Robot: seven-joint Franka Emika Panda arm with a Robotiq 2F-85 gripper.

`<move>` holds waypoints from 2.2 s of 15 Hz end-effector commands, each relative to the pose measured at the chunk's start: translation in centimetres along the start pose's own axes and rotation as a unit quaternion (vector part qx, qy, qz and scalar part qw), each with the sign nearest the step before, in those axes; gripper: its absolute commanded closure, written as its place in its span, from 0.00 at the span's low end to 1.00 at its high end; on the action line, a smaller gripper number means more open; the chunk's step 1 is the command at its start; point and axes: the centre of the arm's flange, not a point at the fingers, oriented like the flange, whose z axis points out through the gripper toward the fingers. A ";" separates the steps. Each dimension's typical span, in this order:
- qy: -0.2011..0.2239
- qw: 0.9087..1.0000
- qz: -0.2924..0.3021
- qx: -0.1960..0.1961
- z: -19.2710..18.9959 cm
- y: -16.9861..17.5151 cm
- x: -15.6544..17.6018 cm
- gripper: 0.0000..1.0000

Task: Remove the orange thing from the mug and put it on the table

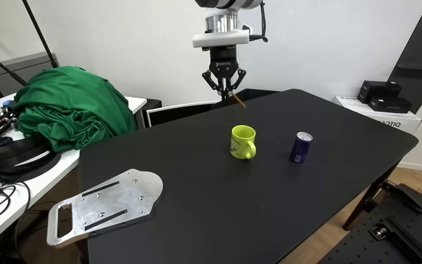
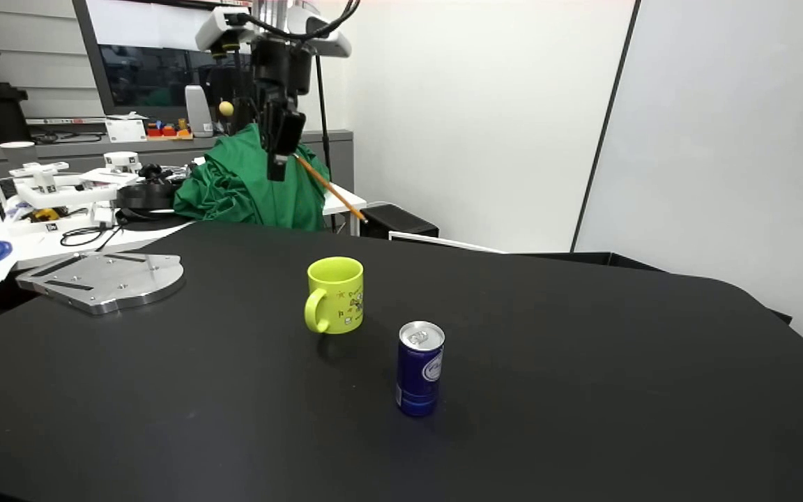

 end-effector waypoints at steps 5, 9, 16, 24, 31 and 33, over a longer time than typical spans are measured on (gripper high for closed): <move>0.140 0.989 0.042 0.003 -2.1 4.9 5.1 0.98; 0.174 0.981 0.085 0.023 -2.5 8.6 9.8 0.98; 0.221 0.965 0.140 0.020 -0.5 16.0 15.4 0.98; 0.218 0.964 0.153 0.017 6.1 17.6 19.8 0.98; 0.189 0.968 0.166 0.008 11.5 17.2 21.6 0.98; 0.184 0.968 0.169 0.003 12.8 17.1 21.9 0.98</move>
